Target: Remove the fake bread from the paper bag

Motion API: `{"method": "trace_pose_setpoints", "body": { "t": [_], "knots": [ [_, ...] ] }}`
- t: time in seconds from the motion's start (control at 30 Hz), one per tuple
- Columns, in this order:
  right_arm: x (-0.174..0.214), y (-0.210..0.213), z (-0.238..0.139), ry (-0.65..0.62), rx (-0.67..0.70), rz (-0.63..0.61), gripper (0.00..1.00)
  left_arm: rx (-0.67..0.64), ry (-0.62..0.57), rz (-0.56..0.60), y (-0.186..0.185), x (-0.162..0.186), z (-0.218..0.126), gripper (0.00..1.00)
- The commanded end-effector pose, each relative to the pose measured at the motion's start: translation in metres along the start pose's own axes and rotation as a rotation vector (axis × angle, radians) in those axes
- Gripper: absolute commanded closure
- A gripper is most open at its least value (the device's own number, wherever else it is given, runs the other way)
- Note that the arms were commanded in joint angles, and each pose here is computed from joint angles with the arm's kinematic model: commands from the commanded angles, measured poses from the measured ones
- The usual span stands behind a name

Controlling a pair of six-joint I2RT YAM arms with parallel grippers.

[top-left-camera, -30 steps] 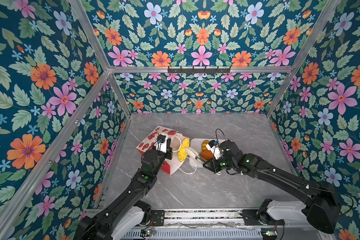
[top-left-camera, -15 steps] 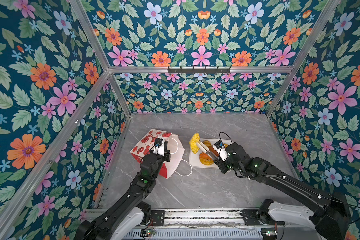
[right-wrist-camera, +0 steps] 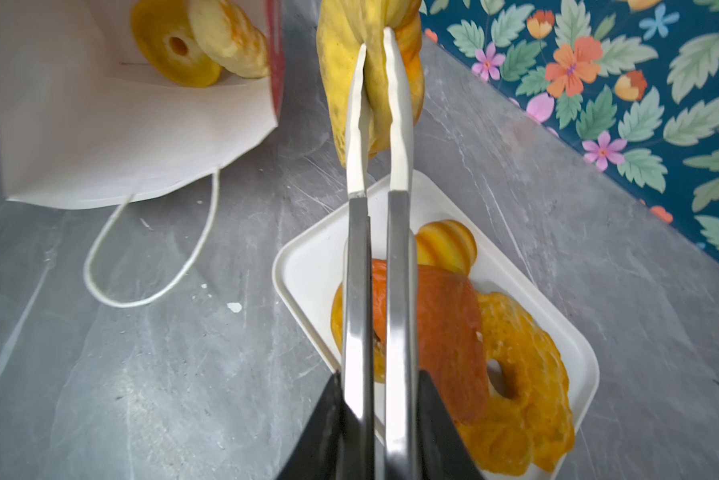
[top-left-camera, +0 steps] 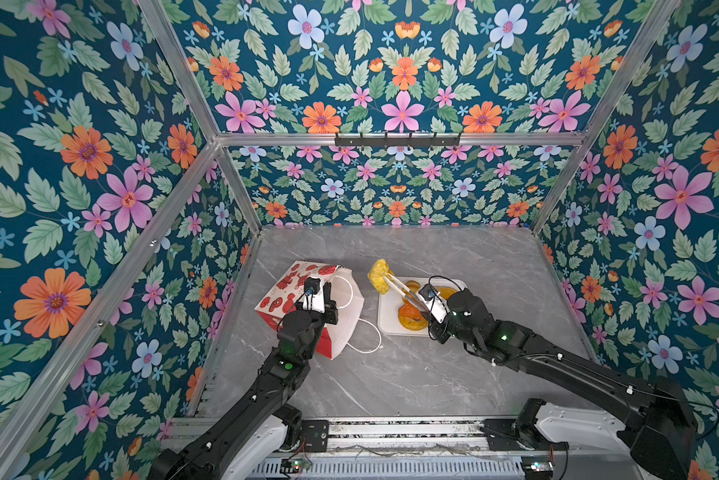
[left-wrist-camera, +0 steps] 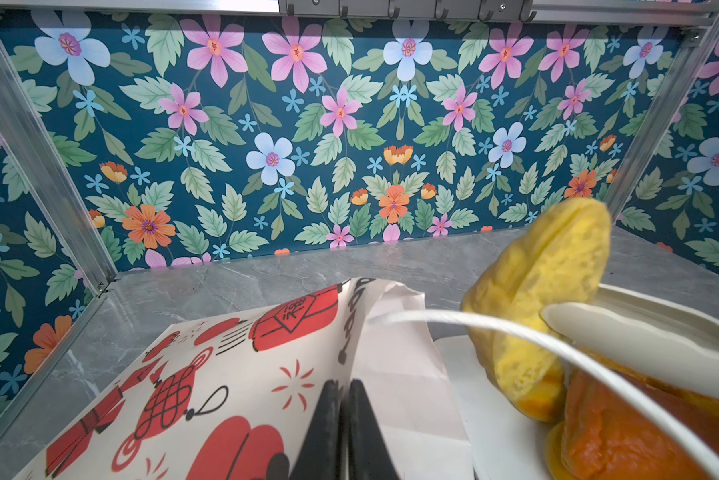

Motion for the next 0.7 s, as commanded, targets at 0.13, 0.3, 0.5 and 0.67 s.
{"method": "trace_pose_setpoints", "body": {
  "t": [0.13, 0.3, 0.5, 0.67],
  "knots": [
    [0.001, 0.002, -0.008, -0.066, 0.083, -0.04, 0.81, 0.022, 0.014, -0.032, -0.004, -0.008, 0.017, 0.91],
    [0.008, -0.004, -0.006, -0.07, 0.163, -0.037, 0.81, 0.032, 0.032, -0.036, -0.007, -0.006, 0.022, 0.91],
    [0.01, -0.009, 0.014, -0.059, 0.229, -0.094, 0.81, 0.035, 0.041, -0.041, -0.006, -0.003, 0.02, 0.91],
    [0.01, -0.016, 0.035, -0.041, 0.249, -0.095, 0.81, 0.031, 0.036, -0.044, -0.005, -0.003, 0.015, 0.91]
  ]
}}
Point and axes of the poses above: each gripper's point midway between its finger pads, its own z axis out along the fingers, its own y axis along the line the jaws close on, x = y × z, the point moved 9 cm from there along -z, back along the fingers, and after that the axes turned 10 degrees about z, right-handed, at the moved point
